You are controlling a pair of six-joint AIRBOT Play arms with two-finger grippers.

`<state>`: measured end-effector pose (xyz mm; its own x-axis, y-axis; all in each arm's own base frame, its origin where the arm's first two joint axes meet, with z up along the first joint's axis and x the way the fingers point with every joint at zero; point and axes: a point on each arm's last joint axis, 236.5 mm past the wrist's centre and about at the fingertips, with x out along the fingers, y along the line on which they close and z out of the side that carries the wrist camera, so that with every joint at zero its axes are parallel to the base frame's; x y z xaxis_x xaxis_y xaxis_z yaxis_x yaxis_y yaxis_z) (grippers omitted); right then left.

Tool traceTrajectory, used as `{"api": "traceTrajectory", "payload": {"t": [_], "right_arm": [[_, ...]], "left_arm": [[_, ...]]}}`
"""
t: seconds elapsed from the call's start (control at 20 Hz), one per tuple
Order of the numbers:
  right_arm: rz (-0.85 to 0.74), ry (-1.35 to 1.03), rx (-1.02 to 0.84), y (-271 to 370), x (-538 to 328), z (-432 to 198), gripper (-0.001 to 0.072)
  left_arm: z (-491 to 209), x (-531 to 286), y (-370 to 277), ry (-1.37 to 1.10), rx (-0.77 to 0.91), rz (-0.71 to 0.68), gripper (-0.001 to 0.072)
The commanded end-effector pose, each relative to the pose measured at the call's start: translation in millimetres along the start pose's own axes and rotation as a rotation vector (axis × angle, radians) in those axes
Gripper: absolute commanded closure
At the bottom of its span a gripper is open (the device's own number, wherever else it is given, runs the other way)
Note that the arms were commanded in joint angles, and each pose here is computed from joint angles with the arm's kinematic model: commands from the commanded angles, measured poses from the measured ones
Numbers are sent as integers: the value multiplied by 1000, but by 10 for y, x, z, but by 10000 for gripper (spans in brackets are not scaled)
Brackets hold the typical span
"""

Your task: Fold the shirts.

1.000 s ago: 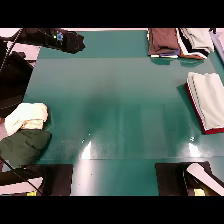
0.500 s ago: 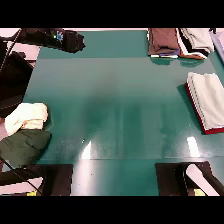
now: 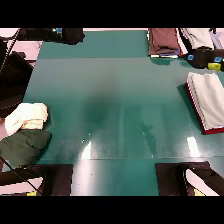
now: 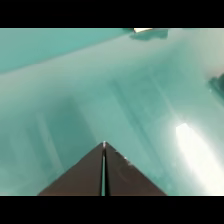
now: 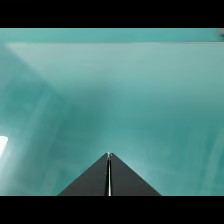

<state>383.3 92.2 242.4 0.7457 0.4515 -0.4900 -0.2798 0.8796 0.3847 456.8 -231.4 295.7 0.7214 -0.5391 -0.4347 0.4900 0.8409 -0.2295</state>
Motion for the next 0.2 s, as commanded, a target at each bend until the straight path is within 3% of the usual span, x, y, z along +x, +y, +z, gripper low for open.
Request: {"api": "traceTrajectory", "payload": {"t": [0.0,0.15], "right_arm": [[42,49,-21,146,125,-113,691],[46,104,-6,98,222,-232,690]], "left_arm": [[123,-7,2,-52,0,2,683],[126,-7,3,-53,0,3,683]]}}
